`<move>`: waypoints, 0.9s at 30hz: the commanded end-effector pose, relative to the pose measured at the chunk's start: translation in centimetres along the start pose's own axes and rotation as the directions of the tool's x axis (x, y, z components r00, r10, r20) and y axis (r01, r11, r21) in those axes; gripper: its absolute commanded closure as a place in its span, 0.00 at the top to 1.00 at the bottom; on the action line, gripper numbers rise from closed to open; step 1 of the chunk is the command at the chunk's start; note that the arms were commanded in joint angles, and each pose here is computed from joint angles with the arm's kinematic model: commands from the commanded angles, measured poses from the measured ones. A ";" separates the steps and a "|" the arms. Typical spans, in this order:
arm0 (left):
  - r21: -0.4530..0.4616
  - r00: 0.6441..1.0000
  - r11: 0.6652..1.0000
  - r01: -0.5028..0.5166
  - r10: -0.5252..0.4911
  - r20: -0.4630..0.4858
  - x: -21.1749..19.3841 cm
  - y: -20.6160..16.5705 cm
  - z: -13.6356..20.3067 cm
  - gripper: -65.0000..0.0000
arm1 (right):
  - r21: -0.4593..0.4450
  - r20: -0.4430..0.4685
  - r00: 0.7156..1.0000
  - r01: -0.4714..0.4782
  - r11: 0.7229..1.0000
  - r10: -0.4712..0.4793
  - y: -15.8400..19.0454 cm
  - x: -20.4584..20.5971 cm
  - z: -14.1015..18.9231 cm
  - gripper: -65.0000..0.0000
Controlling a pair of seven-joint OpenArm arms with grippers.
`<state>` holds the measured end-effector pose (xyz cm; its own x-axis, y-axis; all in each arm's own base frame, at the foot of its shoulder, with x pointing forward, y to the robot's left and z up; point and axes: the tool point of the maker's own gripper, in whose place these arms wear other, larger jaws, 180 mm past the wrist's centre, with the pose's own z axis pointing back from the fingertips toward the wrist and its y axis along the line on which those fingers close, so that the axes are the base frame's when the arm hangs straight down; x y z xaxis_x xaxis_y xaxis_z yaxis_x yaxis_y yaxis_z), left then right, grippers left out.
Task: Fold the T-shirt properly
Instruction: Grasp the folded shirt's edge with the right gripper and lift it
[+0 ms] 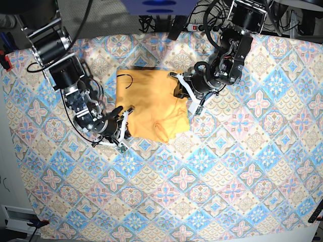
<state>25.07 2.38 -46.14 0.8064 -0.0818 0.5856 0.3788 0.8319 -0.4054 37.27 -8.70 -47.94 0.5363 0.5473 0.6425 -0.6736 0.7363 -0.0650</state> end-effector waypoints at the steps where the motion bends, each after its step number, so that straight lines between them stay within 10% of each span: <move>1: -0.007 0.998 1.000 0.011 -0.010 0.057 1.9 0.0 0.0 0.00 | -0.014 -0.026 0.999 -0.028 1.000 0.027 -1.1 -0.4 0.7 0.00; 27: 0.032 0.972 0.979 0.200 -0.202 0.123 10.1 0.5 -4.1 0.00 | 0.036 -0.112 0.985 -0.127 0.991 0.131 3.8 -7.1 7.8 0.00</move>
<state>33.99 0.36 -45.06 0.6884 -0.2043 0.6959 0.5038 0.8250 -0.2562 26.09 -12.53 -47.59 0.5109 0.6757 0.5314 -0.7533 0.6497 -0.1018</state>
